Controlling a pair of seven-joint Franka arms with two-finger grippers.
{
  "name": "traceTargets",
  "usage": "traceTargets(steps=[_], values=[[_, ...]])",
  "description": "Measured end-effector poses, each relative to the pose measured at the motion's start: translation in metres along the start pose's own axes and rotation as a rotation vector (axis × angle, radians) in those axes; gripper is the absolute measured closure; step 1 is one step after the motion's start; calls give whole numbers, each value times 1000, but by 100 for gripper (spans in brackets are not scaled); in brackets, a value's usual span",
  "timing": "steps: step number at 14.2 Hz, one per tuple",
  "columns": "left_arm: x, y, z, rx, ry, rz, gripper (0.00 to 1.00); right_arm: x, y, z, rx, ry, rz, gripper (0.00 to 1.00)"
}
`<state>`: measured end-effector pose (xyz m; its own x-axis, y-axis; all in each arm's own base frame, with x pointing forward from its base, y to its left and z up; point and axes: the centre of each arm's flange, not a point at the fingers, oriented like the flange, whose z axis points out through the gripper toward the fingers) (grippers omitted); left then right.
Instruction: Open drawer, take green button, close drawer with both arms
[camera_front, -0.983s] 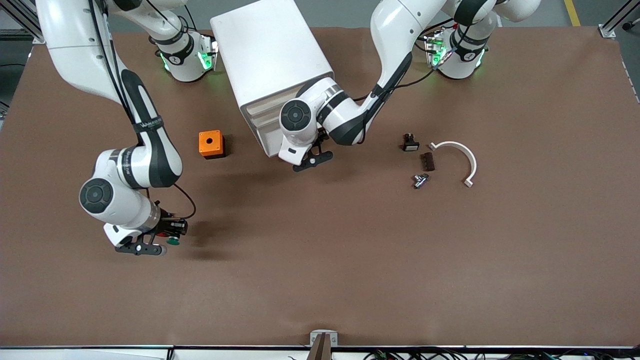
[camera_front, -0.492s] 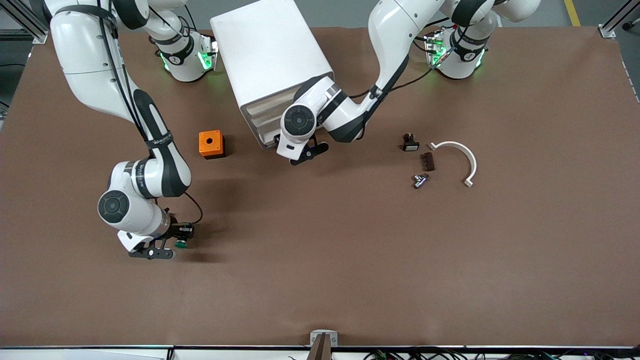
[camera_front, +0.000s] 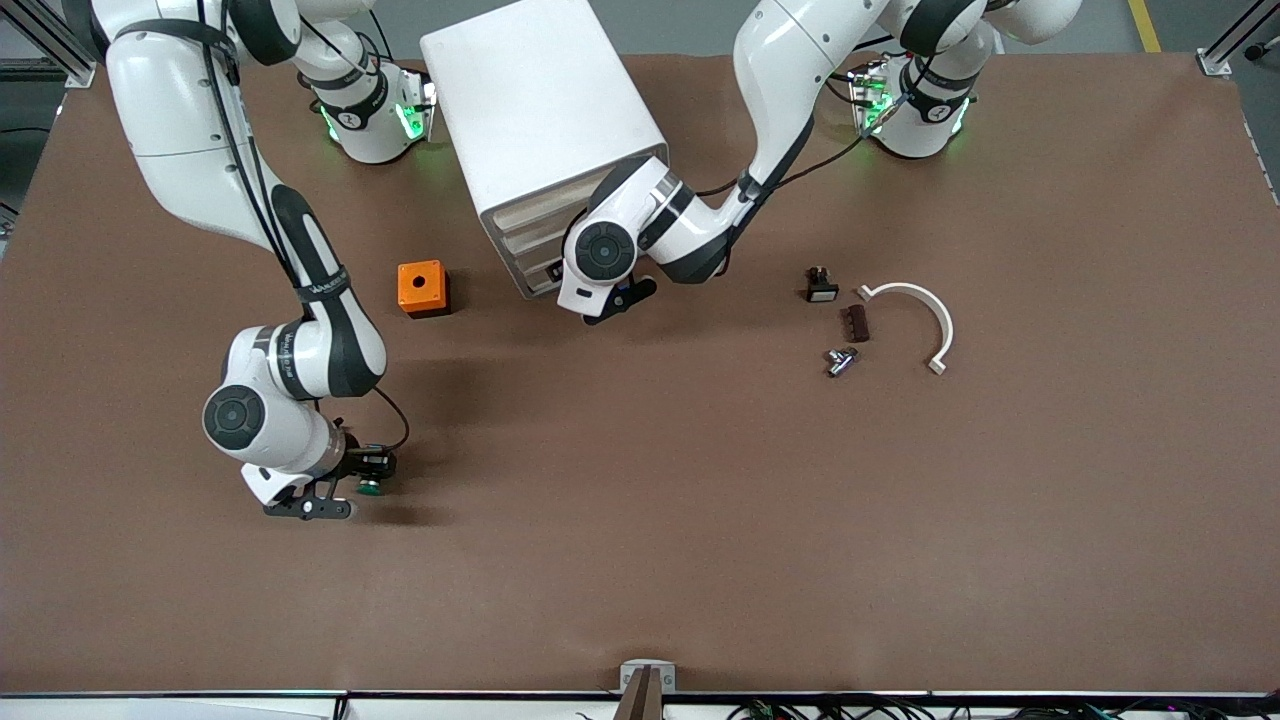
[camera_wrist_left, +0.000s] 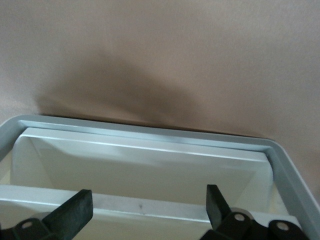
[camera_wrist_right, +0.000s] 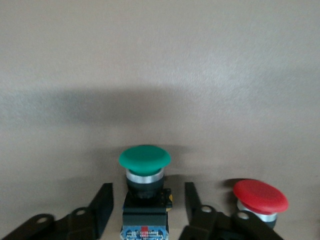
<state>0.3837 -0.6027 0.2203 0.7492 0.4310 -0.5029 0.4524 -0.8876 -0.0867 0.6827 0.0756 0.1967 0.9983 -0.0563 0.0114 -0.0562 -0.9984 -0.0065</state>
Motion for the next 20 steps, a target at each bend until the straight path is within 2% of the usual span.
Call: traceTargets(steps=[3, 5, 8, 10, 13, 15, 17, 20], values=[[2, -1, 0, -4, -15, -11, 0, 14, 20, -35, 9, 53, 31, 0], [3, -1, -1, -5, -16, -13, 0, 19, 31, -71, 16, 78, 41, 0], [16, 1, -17, -41, -3, -25, 0, 14, 41, -134, 24, 74, 42, 0], [38, -1, -50, -79, 36, -33, 0, 6, 50, -179, 29, 70, 49, 0], [73, -18, -135, -143, 134, 22, 0, -11, 56, -245, 39, 80, 42, 0], [95, -47, -206, -174, 163, 50, 0, -24, 58, -278, 42, 79, 37, 0], [116, -92, -275, -154, 204, 112, 0, -36, 59, -306, 37, 64, 22, 0], [137, -156, -343, -81, 263, 218, 0, -45, 66, -354, 19, 31, 3, 0]])
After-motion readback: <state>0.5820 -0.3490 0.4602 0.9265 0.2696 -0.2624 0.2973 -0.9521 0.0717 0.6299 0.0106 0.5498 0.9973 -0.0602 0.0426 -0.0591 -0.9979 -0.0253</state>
